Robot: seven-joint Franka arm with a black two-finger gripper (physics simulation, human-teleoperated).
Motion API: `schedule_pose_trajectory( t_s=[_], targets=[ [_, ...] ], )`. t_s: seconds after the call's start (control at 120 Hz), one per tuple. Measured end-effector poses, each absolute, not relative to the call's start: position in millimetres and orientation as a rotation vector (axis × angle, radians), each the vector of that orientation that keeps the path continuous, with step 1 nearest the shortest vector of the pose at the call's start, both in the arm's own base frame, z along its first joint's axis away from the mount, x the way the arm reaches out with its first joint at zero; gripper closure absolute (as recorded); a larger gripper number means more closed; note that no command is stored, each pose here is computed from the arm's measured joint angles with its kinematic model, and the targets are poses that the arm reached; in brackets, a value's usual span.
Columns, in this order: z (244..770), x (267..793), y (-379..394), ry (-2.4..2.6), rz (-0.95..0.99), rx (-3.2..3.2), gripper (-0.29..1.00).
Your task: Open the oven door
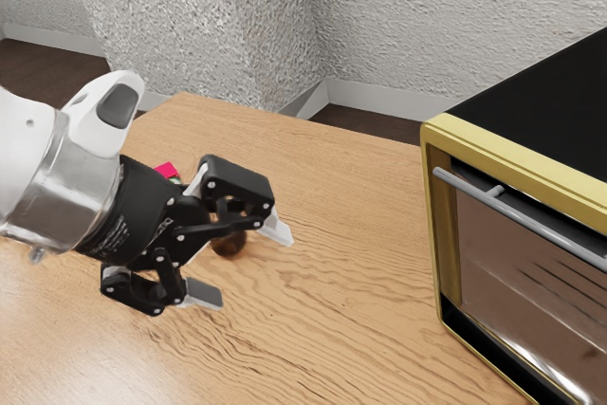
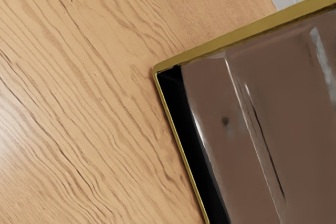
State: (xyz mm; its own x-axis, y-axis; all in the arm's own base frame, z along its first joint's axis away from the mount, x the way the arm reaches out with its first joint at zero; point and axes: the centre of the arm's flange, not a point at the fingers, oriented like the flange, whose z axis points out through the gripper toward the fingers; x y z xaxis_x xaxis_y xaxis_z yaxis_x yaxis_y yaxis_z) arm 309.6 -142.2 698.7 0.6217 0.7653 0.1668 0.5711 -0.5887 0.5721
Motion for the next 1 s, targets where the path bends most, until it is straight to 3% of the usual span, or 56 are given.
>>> schedule_pose_trajectory(
  t_s=[0.417, 1.0],
  targets=[
    [697.9, 361.9, -217.3, 1.227, 0.465, 2.187, 0.00],
    [688.8, 422.8, -247.2, 1.410, 0.386, 2.068, 0.00]
  ],
)
